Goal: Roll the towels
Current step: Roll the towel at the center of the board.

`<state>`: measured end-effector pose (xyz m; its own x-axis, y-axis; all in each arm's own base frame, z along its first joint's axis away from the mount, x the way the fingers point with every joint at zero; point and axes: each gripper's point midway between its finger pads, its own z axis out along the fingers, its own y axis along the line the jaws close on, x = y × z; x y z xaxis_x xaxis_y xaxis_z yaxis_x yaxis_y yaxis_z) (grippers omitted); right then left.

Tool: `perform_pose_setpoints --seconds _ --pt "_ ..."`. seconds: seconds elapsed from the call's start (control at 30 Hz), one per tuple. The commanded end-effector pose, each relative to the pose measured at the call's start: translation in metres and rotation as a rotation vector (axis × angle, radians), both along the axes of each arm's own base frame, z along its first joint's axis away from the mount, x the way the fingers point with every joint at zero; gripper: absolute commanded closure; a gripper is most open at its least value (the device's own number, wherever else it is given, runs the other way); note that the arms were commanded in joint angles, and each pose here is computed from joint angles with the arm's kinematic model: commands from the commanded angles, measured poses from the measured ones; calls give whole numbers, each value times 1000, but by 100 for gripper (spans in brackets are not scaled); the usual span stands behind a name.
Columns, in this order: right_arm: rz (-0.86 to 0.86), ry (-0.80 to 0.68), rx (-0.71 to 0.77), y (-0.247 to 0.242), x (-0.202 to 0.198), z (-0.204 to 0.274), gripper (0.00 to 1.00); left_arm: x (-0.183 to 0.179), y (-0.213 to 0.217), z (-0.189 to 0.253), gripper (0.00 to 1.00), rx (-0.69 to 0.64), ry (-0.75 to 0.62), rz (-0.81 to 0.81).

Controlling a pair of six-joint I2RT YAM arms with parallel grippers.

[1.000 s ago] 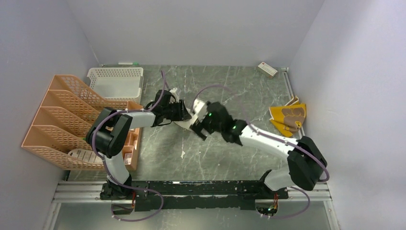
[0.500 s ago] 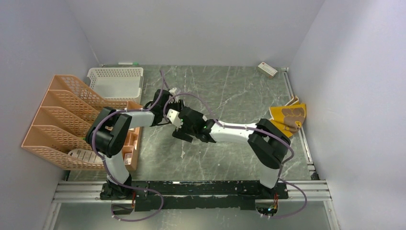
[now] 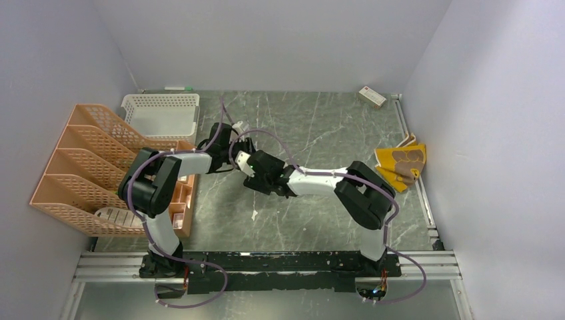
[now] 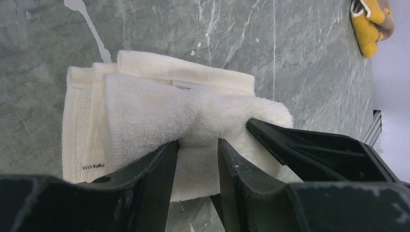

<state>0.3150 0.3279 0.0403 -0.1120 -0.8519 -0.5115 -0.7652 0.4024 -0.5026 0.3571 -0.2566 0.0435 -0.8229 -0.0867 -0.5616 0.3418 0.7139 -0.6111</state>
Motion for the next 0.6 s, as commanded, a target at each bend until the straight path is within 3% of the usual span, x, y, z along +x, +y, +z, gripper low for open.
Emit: perform_pose_setpoints --seconds 0.0,0.2,0.43,0.57 --pt "-46 93 97 -10 3 -5 28 6 14 -9 51 44 17 14" --pt "-34 261 255 -13 2 -10 57 33 34 43 50 -18 -58 73" --pt "-45 405 538 -15 9 19 64 47 61 124 48 -65 -202 167" --pt "-49 521 660 -18 14 29 67 33 67 136 47 -74 -221 195"
